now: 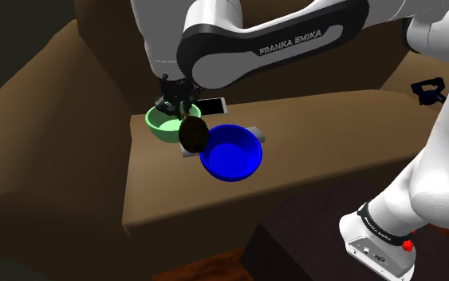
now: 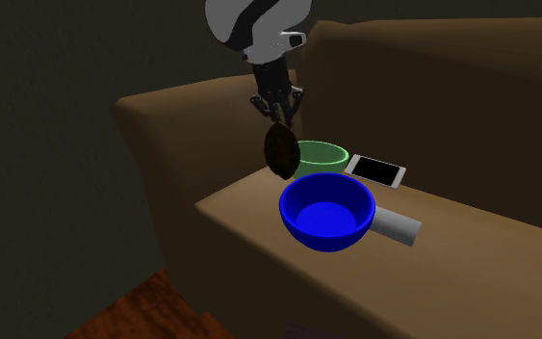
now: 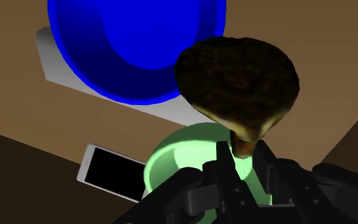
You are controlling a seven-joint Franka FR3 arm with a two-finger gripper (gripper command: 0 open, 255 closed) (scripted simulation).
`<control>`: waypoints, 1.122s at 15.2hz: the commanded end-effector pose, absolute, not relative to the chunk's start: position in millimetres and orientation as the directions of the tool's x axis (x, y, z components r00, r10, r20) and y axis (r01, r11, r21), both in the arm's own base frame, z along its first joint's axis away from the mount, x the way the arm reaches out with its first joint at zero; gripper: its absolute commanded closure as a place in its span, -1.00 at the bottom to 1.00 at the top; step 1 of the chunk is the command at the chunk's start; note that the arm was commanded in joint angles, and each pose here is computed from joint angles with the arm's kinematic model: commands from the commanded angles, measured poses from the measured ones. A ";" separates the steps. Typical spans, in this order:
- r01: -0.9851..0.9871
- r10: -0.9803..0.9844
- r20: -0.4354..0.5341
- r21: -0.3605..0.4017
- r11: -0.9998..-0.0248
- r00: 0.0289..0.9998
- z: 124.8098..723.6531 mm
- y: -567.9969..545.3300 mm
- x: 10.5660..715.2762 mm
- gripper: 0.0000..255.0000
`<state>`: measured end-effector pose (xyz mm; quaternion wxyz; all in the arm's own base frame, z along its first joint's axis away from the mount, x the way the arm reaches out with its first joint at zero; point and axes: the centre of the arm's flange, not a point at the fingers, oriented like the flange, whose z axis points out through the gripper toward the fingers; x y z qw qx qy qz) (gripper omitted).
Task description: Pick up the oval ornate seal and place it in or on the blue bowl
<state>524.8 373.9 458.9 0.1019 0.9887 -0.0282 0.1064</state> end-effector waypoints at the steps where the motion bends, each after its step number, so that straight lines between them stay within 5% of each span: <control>1: -0.078 -0.034 0.216 0.196 -0.978 0.976 461.6 346.6 517.1 1.00; 17: -0.078 -0.034 0.216 0.196 -0.978 0.976 439.1 232.7 488.3 1.00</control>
